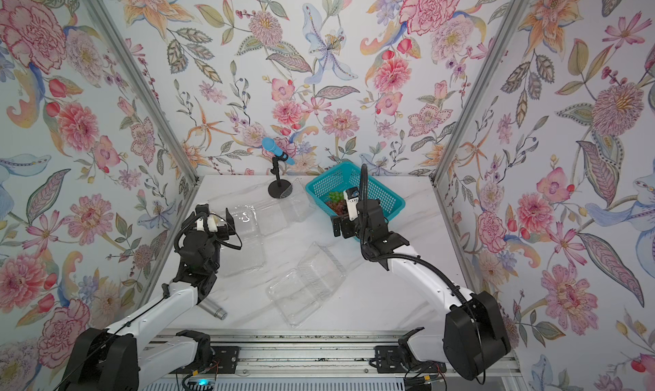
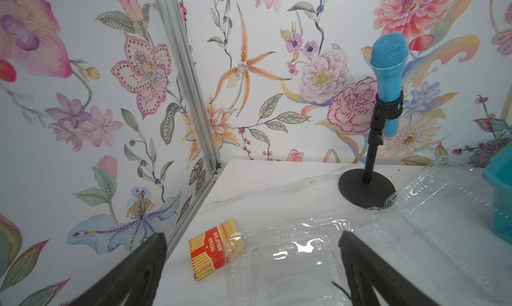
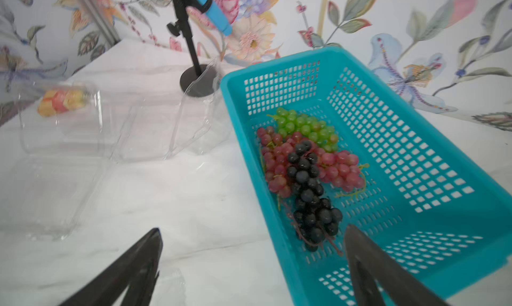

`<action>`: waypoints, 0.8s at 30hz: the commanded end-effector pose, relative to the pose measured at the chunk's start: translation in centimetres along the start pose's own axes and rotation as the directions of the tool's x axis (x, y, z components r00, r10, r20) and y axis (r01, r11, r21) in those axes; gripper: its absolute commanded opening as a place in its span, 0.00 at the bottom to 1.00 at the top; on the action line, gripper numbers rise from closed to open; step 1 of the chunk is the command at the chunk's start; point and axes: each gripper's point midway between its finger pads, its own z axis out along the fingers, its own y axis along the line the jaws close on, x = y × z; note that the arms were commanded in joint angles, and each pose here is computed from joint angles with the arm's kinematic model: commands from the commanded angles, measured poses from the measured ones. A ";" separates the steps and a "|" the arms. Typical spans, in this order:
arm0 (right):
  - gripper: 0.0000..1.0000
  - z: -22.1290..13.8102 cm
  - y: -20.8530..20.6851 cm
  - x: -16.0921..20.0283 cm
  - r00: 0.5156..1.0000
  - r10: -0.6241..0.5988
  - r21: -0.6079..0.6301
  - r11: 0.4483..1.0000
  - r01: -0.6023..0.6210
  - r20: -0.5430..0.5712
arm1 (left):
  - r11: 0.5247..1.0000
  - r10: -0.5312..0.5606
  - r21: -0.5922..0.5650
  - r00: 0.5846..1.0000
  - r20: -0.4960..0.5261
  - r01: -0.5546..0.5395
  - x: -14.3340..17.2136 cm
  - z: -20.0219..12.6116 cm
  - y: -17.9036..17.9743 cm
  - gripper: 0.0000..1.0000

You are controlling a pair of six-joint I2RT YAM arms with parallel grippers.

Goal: Pack grapes into containers
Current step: Move the packing box to the center of the board.

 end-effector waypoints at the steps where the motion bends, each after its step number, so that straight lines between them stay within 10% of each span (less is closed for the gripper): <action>1: 1.00 1.0 2.2 3.4 0.979 -0.157 -0.058 0.987 0.151 -0.133 | 0.987 -0.003 0.164 0.999 0.043 -0.005 -2.2 0.1 -3.4 1.00; 4: 1.00 2.4 4.5 4.8 0.945 -0.257 -0.080 0.966 0.246 -0.201 | 0.980 -0.137 0.154 0.988 0.068 0.126 -3.4 -0.2 -2.8 1.00; 10: 0.93 4.4 7.4 7.1 0.895 -0.351 -0.132 0.936 0.326 -0.274 | 0.944 -0.009 0.325 0.990 -0.144 0.056 -2.1 1.2 -7.8 1.00; 24: 0.63 7.2 6.9 10.1 0.865 -0.311 -0.079 0.949 0.305 -0.394 | 0.918 -0.014 0.384 0.975 -0.222 0.101 -0.6 -1.2 -11.0 1.00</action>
